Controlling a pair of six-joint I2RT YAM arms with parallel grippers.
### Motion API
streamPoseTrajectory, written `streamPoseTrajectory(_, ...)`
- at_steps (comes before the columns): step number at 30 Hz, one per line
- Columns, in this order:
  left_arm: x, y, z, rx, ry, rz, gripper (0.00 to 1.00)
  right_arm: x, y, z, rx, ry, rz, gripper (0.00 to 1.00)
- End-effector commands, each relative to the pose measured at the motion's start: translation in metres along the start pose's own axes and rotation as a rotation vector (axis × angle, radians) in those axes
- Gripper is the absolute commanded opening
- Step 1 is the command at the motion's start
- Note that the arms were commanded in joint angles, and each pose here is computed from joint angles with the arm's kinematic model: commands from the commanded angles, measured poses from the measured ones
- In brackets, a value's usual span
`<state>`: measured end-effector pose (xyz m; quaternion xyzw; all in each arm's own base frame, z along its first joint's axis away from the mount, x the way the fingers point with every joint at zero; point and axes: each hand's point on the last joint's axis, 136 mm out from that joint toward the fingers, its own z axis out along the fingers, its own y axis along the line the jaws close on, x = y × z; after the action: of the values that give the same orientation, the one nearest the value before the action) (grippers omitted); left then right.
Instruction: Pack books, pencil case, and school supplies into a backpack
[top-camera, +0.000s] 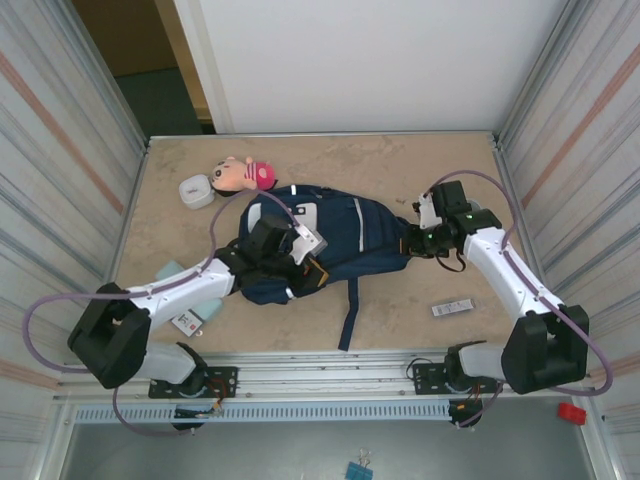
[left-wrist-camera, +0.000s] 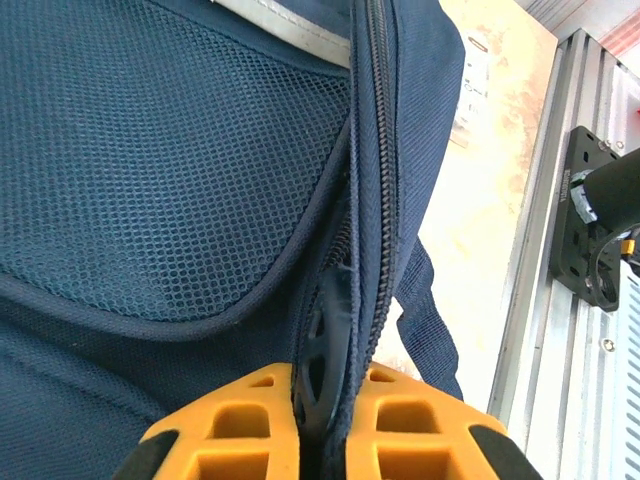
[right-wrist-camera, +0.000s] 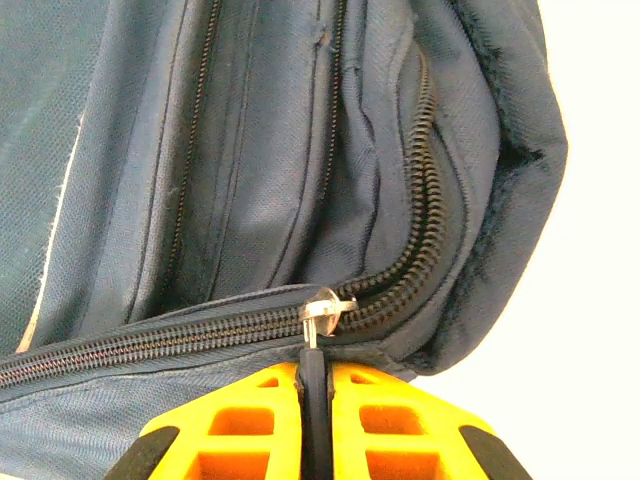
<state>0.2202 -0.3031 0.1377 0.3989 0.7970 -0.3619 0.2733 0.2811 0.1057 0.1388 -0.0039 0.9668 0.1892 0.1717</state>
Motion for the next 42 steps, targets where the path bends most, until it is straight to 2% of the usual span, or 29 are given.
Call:
streamPoseTrajectory(1,-0.014,-0.008,-0.024,-0.011,-0.062,0.092,0.00,0.008,-0.033,-0.006,0.100,0.015,0.045,0.11)
streamPoseTrajectory(3,-0.007,-0.004,-0.027,-0.044,-0.052,0.117,0.04,0.007,-0.011,-0.009,-0.026,0.002,0.025,0.11)
streamPoseTrajectory(4,-0.007,-0.003,-0.028,-0.053,-0.053,0.128,0.12,0.006,0.001,-0.011,-0.094,-0.007,0.016,0.10)
streamPoseTrajectory(6,-0.007,-0.004,-0.031,-0.062,-0.052,0.148,0.40,0.009,0.025,-0.016,-0.214,-0.025,0.012,0.07)
streamPoseTrajectory(9,-0.019,-0.014,-0.034,-0.083,-0.050,0.201,0.65,0.018,0.047,-0.022,-0.296,-0.034,-0.023,0.01)
streamPoseTrajectory(13,-0.040,-0.037,-0.024,-0.088,-0.067,0.326,0.73,0.034,0.063,-0.029,-0.319,-0.010,-0.070,0.00)
streamPoseTrajectory(20,-0.060,-0.055,0.031,-0.041,-0.051,0.378,0.73,0.053,0.087,-0.039,-0.376,0.042,-0.115,0.00)
streamPoseTrajectory(23,-0.062,-0.064,0.058,0.003,-0.028,0.387,0.72,0.056,0.099,-0.044,-0.408,0.051,-0.139,0.00)
streamPoseTrajectory(24,-0.063,-0.066,0.065,0.013,-0.021,0.389,0.68,0.057,0.101,-0.045,-0.416,0.053,-0.145,0.00)
streamPoseTrajectory(26,-0.063,-0.067,0.077,0.015,-0.005,0.390,0.47,0.056,0.101,-0.048,-0.414,0.050,-0.147,0.00)
streamPoseTrajectory(28,-0.058,-0.065,0.082,0.010,0.007,0.400,0.33,0.052,0.095,-0.049,-0.386,0.037,-0.133,0.00)
streamPoseTrajectory(31,-0.044,-0.062,0.078,0.004,0.027,0.443,0.07,0.036,0.074,-0.050,-0.350,0.003,-0.040,0.00)
streamPoseTrajectory(32,-0.037,-0.061,0.075,0.000,0.036,0.461,0.01,0.030,0.064,-0.051,-0.339,-0.013,-0.001,0.00)
streamPoseTrajectory(38,-0.001,-0.054,0.052,-0.016,0.111,0.594,0.00,-0.002,0.023,-0.053,-0.272,-0.087,0.115,0.00)
streamPoseTrajectory(42,0.017,-0.056,0.038,0.001,0.145,0.697,0.00,-0.009,0.002,-0.042,-0.251,-0.070,0.181,0.00)
